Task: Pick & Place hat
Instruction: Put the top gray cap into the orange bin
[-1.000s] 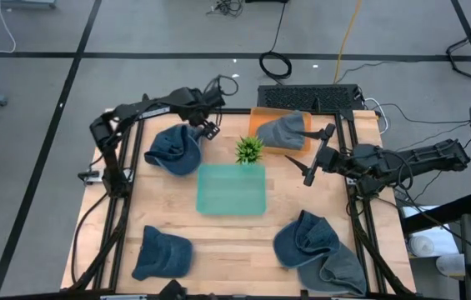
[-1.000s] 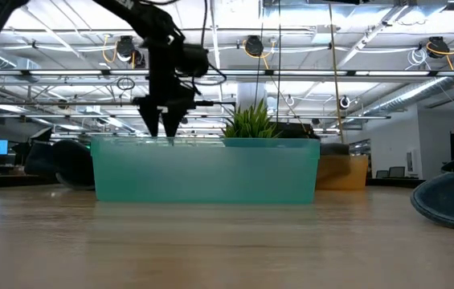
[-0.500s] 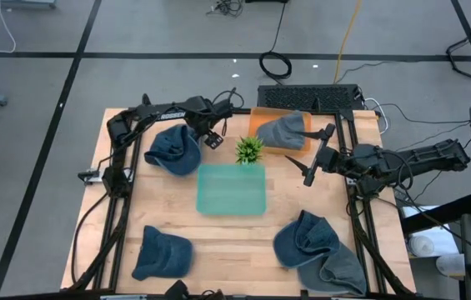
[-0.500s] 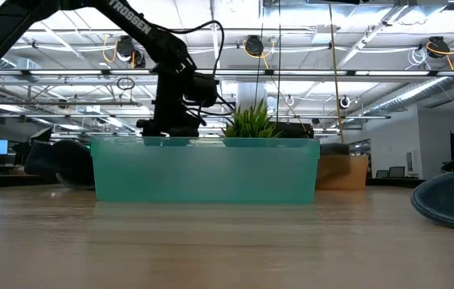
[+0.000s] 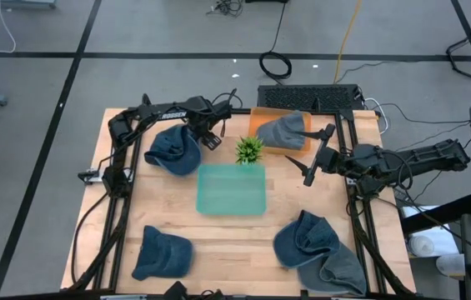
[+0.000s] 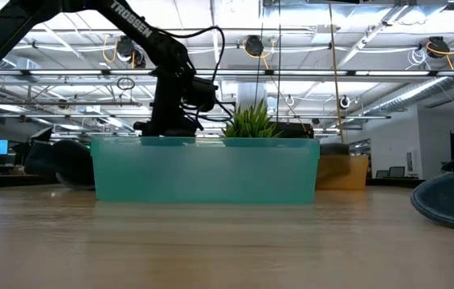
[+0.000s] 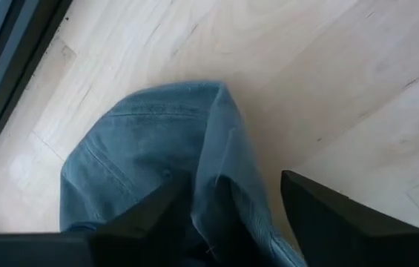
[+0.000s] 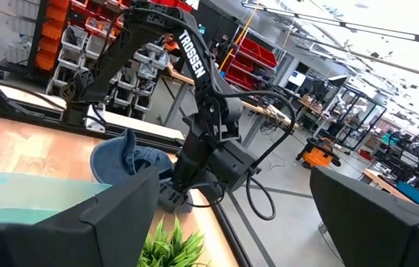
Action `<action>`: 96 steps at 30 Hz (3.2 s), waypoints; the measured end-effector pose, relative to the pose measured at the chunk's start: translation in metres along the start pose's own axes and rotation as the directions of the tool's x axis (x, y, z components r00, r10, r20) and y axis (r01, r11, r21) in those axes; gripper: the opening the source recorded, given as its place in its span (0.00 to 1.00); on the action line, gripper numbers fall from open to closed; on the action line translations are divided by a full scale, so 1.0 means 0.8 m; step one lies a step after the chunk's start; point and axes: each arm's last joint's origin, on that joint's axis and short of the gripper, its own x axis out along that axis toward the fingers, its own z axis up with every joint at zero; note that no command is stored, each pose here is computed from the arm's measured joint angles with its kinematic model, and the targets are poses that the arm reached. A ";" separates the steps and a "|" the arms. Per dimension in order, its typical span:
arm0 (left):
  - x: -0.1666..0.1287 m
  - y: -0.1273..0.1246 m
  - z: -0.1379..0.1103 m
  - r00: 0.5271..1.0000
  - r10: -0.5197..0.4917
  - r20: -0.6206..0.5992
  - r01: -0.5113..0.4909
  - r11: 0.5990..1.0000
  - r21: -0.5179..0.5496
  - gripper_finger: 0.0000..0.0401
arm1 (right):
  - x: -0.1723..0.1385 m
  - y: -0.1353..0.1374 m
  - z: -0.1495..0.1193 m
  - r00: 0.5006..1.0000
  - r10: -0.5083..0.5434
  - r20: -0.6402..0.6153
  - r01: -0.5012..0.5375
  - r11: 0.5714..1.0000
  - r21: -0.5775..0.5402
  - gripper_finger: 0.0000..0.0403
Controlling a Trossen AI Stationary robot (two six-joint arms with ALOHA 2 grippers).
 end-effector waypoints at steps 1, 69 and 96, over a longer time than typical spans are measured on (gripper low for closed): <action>0.000 0.000 0.000 1.000 0.000 0.000 0.000 1.000 0.000 0.49 | 0.000 0.000 0.000 1.000 0.000 0.000 0.000 1.000 0.000 0.84; -0.191 0.001 -0.071 0.818 -0.251 0.517 0.159 0.964 0.215 0.02 | 0.000 0.000 -0.001 1.000 -0.002 -0.005 0.002 1.000 0.002 0.84; -0.245 0.012 -0.108 0.694 -0.224 0.685 0.083 0.969 0.233 0.02 | 0.002 0.000 -0.009 0.998 0.003 -0.059 0.002 0.997 0.074 0.84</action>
